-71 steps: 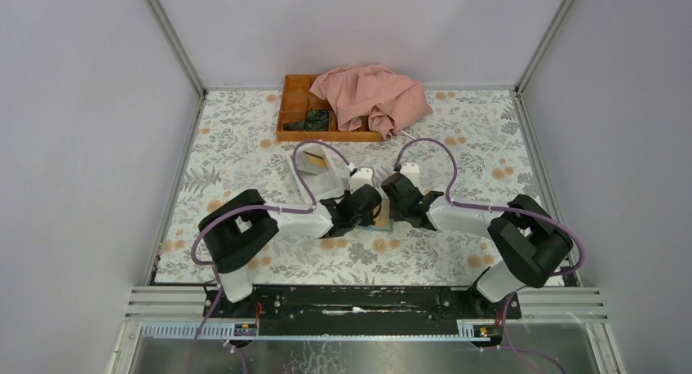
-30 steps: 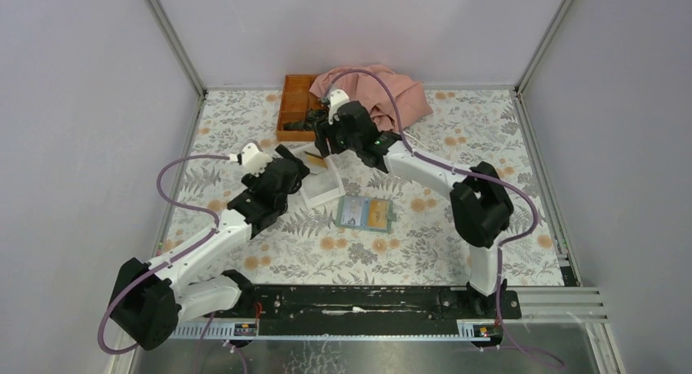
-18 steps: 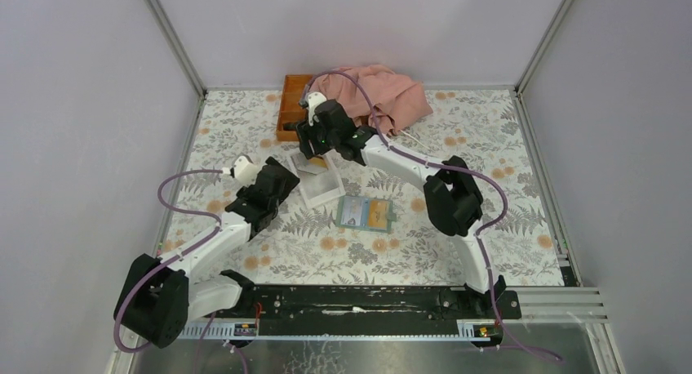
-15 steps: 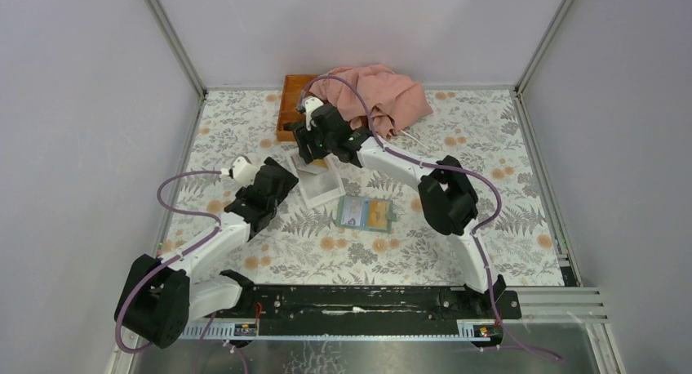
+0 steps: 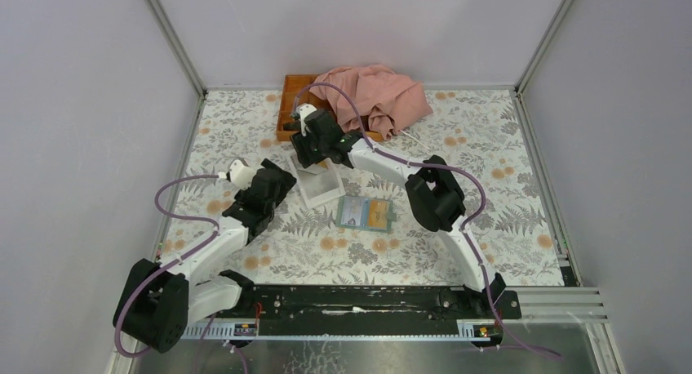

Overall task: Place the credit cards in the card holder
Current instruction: Pick up the credit card from the storage box.

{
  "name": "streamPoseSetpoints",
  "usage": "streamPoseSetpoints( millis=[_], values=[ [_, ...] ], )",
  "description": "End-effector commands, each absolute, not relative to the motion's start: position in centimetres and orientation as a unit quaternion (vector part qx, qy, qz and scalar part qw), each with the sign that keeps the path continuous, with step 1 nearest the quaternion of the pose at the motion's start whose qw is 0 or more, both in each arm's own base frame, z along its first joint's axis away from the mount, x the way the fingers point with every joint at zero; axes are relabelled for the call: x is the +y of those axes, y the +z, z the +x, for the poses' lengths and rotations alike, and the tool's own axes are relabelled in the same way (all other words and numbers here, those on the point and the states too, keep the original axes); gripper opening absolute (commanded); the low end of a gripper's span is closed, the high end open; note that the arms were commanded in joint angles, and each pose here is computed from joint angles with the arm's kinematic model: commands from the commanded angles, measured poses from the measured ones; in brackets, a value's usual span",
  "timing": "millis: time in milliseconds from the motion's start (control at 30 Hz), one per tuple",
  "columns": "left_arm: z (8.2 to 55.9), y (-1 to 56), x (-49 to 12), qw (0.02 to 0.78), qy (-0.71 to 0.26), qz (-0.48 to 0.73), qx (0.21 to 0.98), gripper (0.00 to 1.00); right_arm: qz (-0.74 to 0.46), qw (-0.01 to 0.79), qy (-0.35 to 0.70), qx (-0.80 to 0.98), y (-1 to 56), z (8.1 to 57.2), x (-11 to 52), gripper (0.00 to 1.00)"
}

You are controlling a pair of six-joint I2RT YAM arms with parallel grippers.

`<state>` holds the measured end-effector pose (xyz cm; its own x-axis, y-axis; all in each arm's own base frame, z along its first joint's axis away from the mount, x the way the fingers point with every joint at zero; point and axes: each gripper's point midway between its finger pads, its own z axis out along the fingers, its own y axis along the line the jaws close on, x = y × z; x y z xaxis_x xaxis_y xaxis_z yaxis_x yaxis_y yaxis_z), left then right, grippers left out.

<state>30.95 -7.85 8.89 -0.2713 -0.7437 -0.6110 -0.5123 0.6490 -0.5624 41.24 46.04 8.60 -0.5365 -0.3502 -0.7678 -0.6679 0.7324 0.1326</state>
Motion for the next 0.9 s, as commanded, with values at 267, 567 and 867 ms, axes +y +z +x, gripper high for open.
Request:
streamPoseSetpoints(
  millis=[267,567,867],
  values=[
    [32.0,9.6,-8.2,0.470,-0.150,-0.400,0.772,1.00,-0.288,0.380,0.219,0.851,9.2,41.7,47.2,0.56],
    [32.4,9.5,-8.7,0.468,-0.156,-0.389,0.778,1.00,-0.274,0.366,0.243,0.856,9.5,41.1,47.5,0.44],
    [32.7,8.9,-9.3,0.463,-0.165,-0.382,0.783,1.00,-0.266,0.369,0.264,0.851,11.2,40.6,47.7,0.33]
  ],
)
